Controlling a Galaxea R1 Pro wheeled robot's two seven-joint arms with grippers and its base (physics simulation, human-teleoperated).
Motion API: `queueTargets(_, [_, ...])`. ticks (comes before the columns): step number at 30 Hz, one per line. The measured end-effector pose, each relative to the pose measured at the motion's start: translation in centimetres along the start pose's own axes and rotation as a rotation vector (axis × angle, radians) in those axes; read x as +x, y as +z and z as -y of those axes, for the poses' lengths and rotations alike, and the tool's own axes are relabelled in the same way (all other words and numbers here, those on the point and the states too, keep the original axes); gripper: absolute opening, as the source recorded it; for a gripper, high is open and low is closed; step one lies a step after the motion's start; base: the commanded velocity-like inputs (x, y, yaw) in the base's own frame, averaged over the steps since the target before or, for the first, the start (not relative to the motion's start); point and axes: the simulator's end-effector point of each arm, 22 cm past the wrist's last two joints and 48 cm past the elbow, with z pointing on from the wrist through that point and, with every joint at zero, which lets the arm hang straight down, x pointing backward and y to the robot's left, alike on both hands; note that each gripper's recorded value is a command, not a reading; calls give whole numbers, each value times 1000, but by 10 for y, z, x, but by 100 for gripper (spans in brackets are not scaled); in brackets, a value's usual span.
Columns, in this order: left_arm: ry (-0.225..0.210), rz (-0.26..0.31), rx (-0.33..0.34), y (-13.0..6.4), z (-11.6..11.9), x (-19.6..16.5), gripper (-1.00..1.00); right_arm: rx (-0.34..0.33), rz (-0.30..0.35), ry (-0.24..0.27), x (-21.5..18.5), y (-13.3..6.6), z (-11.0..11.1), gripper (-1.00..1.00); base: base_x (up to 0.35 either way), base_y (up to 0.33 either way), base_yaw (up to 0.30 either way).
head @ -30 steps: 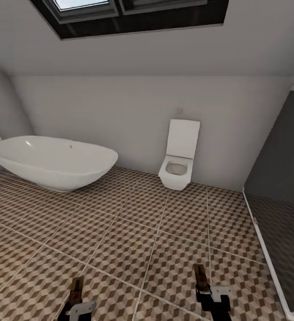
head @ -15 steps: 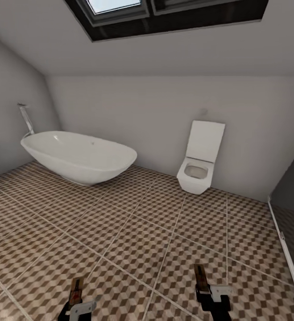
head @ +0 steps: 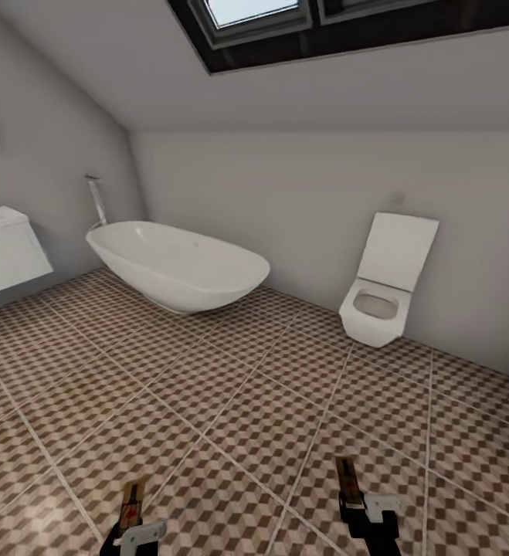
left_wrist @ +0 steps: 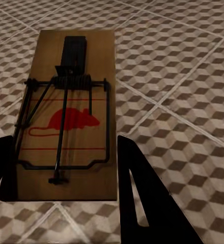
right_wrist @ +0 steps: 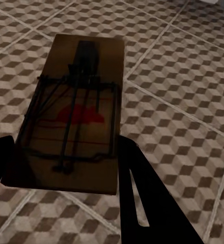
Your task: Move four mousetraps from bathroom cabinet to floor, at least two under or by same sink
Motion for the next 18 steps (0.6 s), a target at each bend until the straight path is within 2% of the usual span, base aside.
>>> queueTargets(18, [0, 0, 1, 0, 0, 0, -100, 0, 0, 0, 0, 0, 0, -100, 0, 0, 288])
